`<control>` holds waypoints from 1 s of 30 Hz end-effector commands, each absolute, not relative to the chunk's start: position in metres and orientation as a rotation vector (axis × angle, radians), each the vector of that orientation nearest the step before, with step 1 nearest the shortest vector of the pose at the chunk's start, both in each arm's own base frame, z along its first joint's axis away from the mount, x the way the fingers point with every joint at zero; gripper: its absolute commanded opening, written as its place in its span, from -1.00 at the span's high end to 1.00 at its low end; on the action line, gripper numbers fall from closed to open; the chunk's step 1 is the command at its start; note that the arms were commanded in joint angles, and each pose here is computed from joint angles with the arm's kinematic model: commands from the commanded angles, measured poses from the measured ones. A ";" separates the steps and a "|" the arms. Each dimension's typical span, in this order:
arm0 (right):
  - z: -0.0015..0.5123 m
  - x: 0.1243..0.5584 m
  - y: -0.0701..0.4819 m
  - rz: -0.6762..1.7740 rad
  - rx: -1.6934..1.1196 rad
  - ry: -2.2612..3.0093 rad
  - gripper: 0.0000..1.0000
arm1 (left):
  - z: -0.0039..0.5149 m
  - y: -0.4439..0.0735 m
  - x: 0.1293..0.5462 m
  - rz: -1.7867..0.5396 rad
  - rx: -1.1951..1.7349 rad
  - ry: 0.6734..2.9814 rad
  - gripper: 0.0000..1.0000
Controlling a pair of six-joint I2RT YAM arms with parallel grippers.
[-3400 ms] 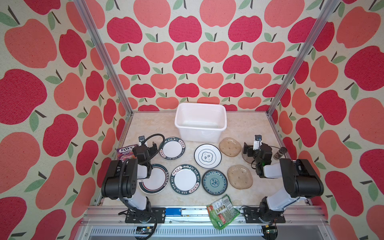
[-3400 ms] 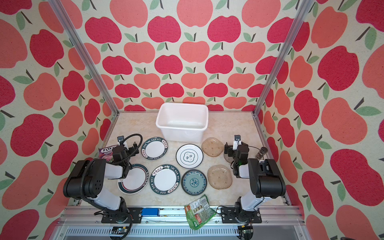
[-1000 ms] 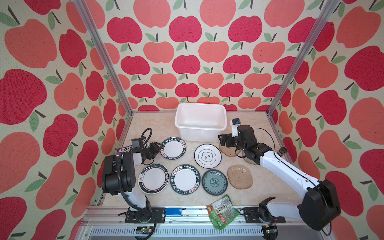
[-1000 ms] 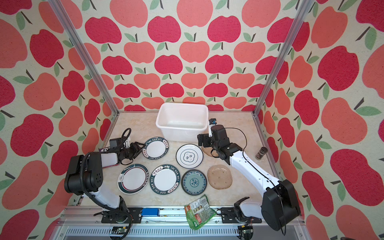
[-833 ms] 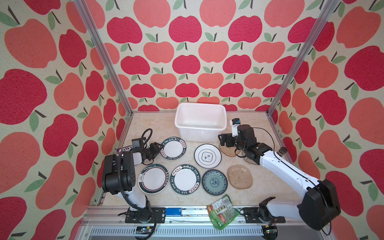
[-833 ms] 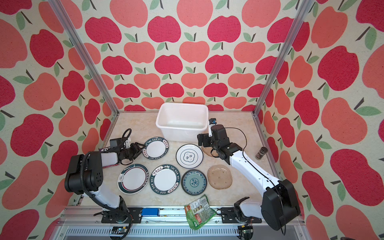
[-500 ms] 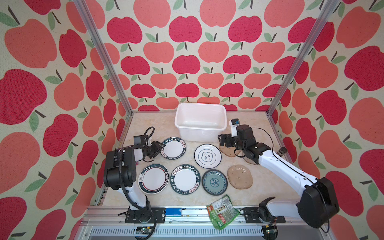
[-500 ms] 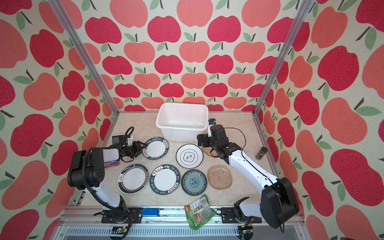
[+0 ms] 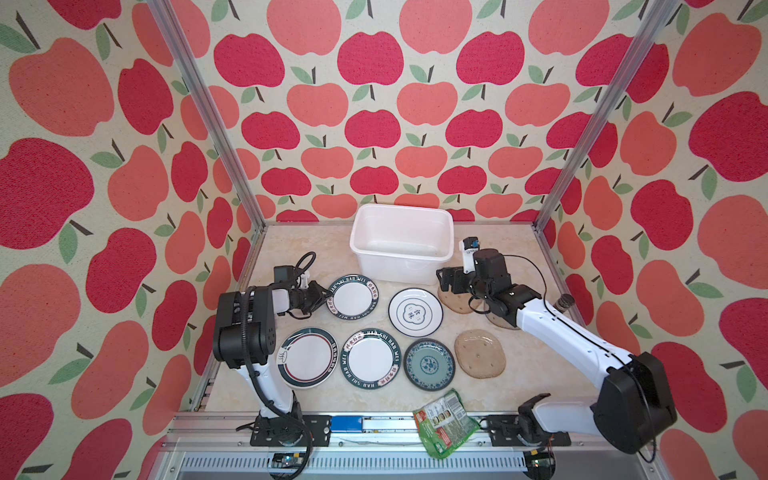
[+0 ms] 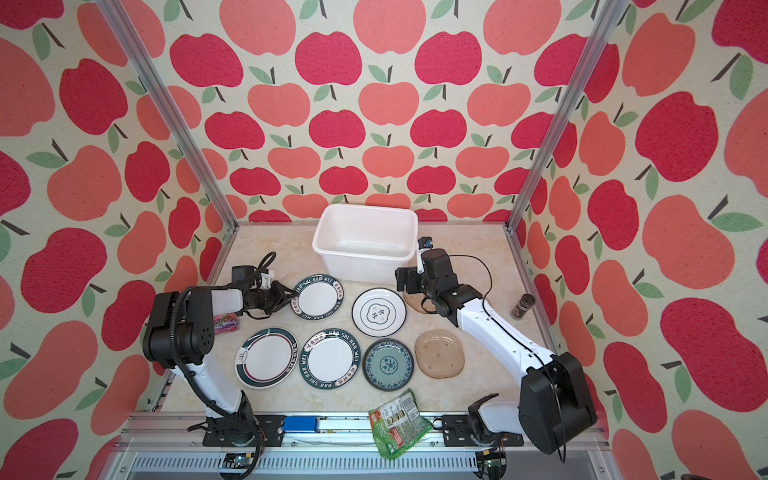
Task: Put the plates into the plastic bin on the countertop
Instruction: 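Carry the plate toward the bin while the right arm moves near the bin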
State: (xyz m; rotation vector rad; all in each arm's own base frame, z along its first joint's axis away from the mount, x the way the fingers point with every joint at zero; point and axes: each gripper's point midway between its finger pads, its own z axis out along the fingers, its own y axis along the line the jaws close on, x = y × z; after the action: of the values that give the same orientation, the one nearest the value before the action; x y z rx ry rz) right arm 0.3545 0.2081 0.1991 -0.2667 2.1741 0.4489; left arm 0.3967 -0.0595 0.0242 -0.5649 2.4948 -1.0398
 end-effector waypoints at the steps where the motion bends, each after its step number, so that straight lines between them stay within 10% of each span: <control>1: 0.200 0.355 0.207 0.461 -0.263 2.163 -0.91 | 0.018 -0.060 0.394 -1.027 -0.570 2.533 0.71; 4: 0.201 0.355 0.207 0.467 -0.261 2.160 -0.92 | 0.018 -0.061 0.394 -1.026 -0.569 2.536 1.00; 30: 0.275 0.346 0.221 0.625 -0.278 2.063 -0.91 | 0.164 -0.046 0.330 -0.656 -0.455 2.479 1.00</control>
State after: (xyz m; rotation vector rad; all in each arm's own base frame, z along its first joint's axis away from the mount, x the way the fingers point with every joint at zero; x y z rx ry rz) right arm 0.3469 0.2218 0.2561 -0.2919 2.0892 0.5995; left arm 0.3509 -0.0596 0.1493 -0.4289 2.4201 -0.8145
